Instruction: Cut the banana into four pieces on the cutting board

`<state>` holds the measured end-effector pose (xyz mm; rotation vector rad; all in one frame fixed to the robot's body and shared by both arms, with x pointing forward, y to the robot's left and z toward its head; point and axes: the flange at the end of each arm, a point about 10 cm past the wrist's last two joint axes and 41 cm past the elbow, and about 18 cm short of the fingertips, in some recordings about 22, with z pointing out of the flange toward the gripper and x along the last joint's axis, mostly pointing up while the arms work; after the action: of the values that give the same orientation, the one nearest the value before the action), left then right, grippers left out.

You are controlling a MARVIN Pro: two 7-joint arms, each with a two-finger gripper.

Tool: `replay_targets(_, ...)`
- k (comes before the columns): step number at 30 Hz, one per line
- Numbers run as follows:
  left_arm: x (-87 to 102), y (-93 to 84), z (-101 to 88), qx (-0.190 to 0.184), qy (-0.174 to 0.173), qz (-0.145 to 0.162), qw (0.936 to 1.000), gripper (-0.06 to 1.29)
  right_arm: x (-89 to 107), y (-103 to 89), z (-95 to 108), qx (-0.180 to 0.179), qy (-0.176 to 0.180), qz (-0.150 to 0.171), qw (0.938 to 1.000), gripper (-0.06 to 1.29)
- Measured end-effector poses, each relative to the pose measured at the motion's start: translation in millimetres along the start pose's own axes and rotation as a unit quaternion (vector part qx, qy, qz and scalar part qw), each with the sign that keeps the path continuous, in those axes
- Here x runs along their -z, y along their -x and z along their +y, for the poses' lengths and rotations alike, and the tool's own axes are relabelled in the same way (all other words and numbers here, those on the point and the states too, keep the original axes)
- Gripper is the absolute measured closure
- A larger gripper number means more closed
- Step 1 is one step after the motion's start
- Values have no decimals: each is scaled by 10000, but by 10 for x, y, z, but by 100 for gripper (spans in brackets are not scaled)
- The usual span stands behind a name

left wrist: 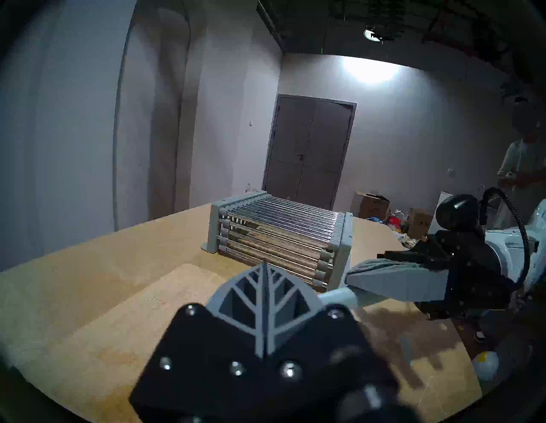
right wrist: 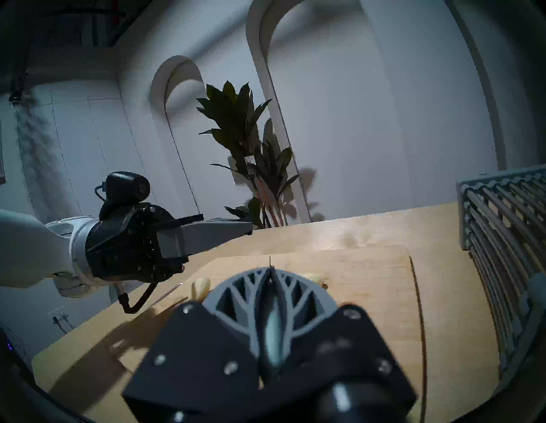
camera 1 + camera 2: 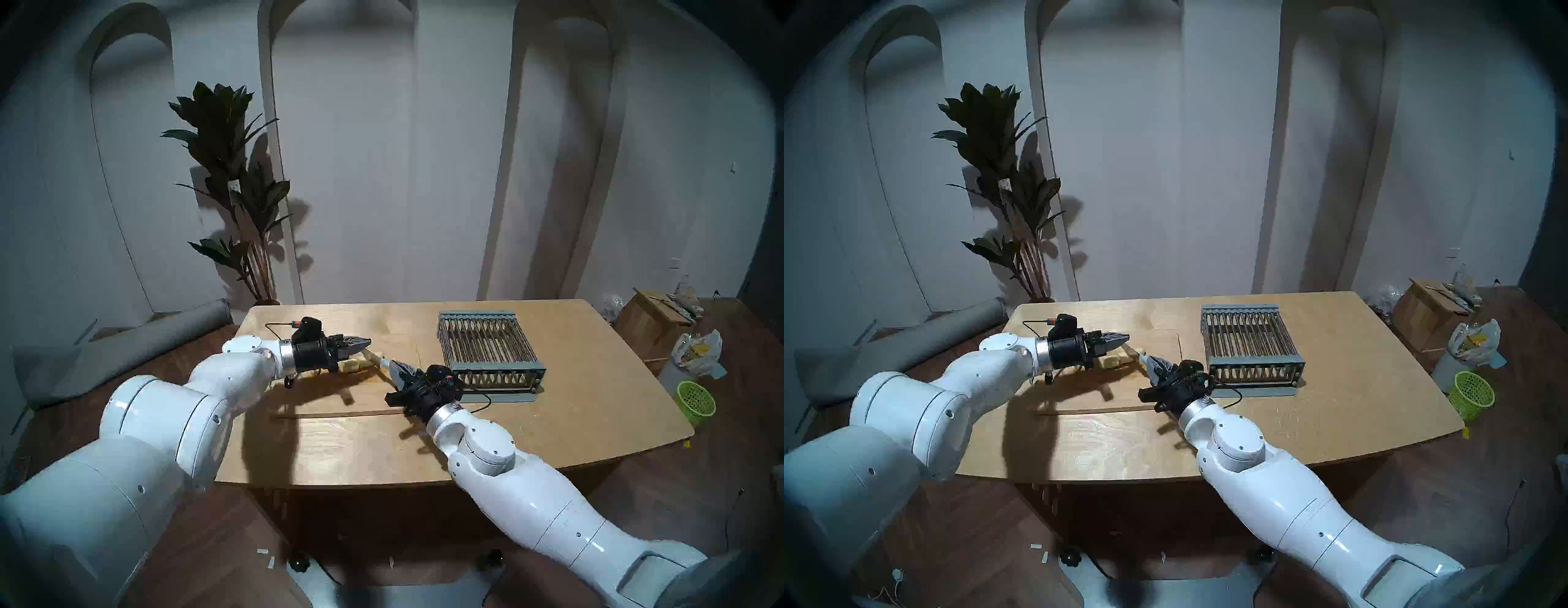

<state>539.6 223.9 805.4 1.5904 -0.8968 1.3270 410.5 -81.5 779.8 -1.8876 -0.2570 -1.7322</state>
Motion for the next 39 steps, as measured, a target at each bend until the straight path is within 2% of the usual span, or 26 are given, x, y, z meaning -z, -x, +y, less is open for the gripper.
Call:
replay_targets(9,-191,-29,36,10,18,60,10000,126,61,-22,119,192,65,42,9998,116)
replay_targets(18,-362,-58,82,20,79,113,9999,126,81,-5,101,263,-48,53,9996,116)
replay_targets(22,-394,-65,95,21,117,124,9999,126,78,23,75,311,-128,30,9994,116)
replay_targets(29,-424,-75,114,20,189,134,9997,126,52,73,56,644,-378,-41,9972,116)
replay_targets(39,-424,-71,121,20,225,112,9997,126,18,-12,293,1094,-418,-14,9931,116)
